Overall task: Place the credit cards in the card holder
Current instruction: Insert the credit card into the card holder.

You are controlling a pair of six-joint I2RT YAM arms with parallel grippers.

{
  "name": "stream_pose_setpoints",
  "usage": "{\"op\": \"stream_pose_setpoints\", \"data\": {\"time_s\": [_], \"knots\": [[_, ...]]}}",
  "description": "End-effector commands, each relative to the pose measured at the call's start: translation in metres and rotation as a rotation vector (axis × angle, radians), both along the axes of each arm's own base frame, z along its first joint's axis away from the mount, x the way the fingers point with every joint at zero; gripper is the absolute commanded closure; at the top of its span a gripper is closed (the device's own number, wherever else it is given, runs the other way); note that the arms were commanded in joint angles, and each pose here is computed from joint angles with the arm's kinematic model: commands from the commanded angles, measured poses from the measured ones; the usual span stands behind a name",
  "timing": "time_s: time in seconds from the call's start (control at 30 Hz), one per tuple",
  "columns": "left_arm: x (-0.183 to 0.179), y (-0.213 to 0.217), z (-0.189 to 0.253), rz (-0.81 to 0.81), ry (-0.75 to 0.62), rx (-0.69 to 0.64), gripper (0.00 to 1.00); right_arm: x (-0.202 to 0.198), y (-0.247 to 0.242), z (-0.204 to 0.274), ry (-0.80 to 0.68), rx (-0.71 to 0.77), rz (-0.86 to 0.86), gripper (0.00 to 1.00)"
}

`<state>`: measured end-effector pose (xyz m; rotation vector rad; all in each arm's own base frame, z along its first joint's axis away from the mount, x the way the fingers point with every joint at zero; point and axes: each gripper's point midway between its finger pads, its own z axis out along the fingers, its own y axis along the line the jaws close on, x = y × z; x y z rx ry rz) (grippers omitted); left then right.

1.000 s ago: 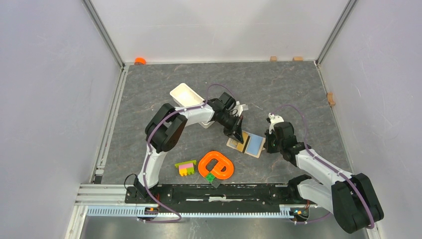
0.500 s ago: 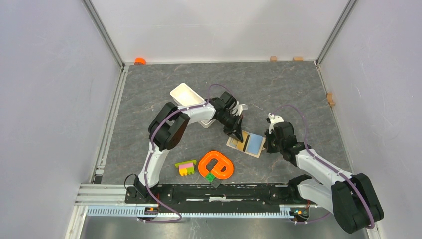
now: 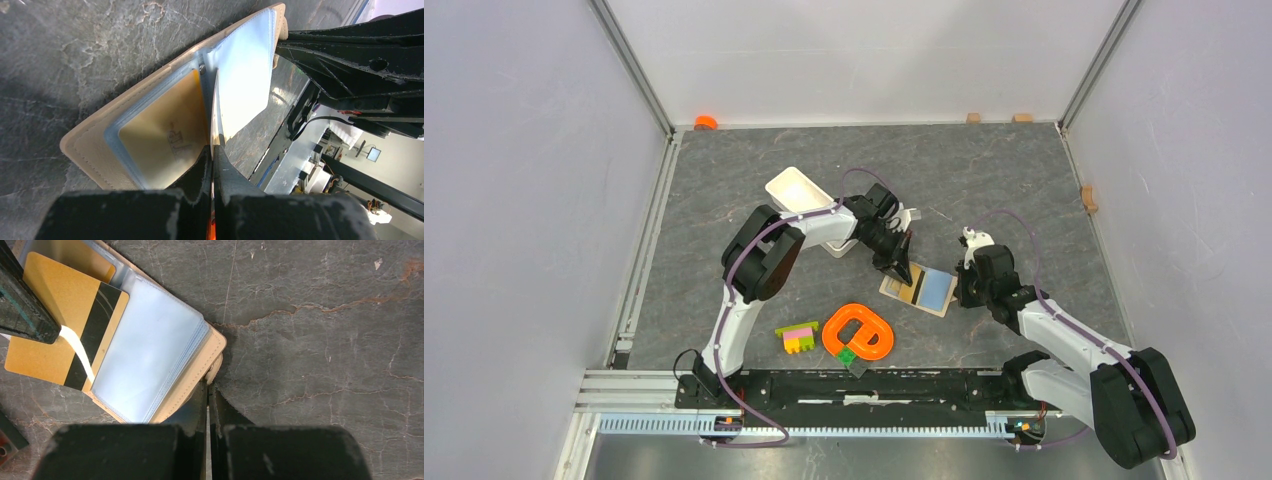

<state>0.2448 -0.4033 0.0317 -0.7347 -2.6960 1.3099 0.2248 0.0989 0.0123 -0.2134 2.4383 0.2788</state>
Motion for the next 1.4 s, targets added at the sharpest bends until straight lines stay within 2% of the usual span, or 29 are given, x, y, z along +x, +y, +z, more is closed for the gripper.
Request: {"op": "stream_pose_setpoints", "data": {"time_s": [0.0, 0.43, 1.37], "knots": [[0.016, 0.008, -0.011, 0.025, -0.048, 0.045, 0.98, -0.005, -0.001, -0.004, 0.028, -0.023, 0.016, 1.0], [0.018, 0.011, -0.016, 0.042, -0.034, 0.053, 0.98, -0.005, -0.001, -0.004, 0.029, -0.027, 0.015, 1.0], [0.015, -0.01, -0.033, 0.075, 0.015, 0.002, 0.98, -0.007, 0.002, -0.005, 0.034, -0.029, 0.022, 1.0]]}}
